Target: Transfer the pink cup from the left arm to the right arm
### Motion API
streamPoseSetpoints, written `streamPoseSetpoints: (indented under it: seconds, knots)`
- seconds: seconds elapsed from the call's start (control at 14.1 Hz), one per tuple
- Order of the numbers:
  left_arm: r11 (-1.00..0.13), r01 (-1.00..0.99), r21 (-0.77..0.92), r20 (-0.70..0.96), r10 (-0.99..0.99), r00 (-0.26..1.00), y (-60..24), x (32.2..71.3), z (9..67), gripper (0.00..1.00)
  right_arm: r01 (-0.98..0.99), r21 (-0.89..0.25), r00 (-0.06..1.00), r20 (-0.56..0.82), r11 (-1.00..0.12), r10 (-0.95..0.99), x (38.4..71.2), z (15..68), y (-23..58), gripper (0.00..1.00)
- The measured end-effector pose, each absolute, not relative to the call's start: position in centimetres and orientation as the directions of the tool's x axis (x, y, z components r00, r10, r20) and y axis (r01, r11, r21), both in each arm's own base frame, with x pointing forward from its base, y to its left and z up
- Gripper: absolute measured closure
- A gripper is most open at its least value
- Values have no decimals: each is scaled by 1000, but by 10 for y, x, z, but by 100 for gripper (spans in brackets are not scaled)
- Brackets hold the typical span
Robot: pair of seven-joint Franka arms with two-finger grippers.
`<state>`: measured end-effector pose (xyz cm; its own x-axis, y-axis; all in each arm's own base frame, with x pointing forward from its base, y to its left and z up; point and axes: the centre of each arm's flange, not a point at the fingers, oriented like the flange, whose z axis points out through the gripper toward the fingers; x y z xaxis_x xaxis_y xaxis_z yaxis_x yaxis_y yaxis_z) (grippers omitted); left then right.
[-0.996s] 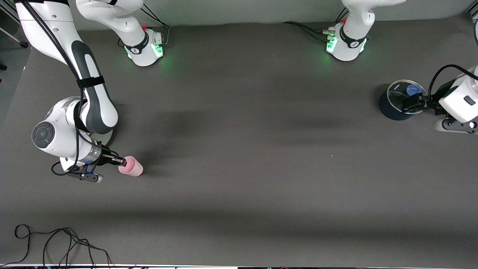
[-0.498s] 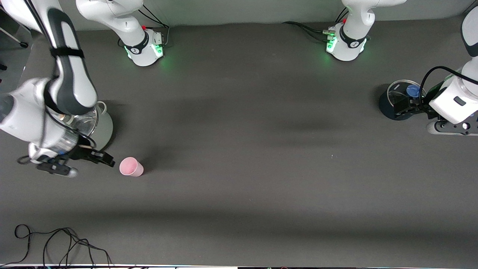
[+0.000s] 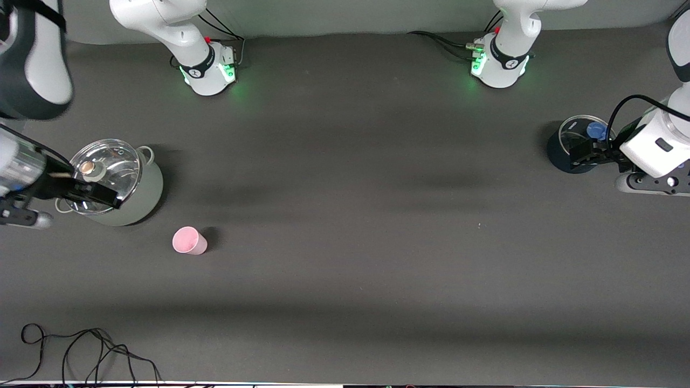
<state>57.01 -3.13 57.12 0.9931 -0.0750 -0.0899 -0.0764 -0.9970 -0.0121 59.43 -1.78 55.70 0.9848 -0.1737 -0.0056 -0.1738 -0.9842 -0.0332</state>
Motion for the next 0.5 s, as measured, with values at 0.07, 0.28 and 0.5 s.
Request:
streamPoseSetpoints:
  seconds: [0.07,0.28,0.5]
  knots:
    - [-997,-73,-12,-90,-72,993,-29,570,571,0,-172,-30,985,-17,-985,-171,592,573,-17,0]
    - [-997,-71,-13,-90,-69,994,-27,570,571,0,-173,3,984,-31,-985,-173,585,600,-23,0]
    - [-997,-74,-13,-90,-72,993,-29,570,571,0,-174,27,984,-45,-984,-175,584,598,-26,0]
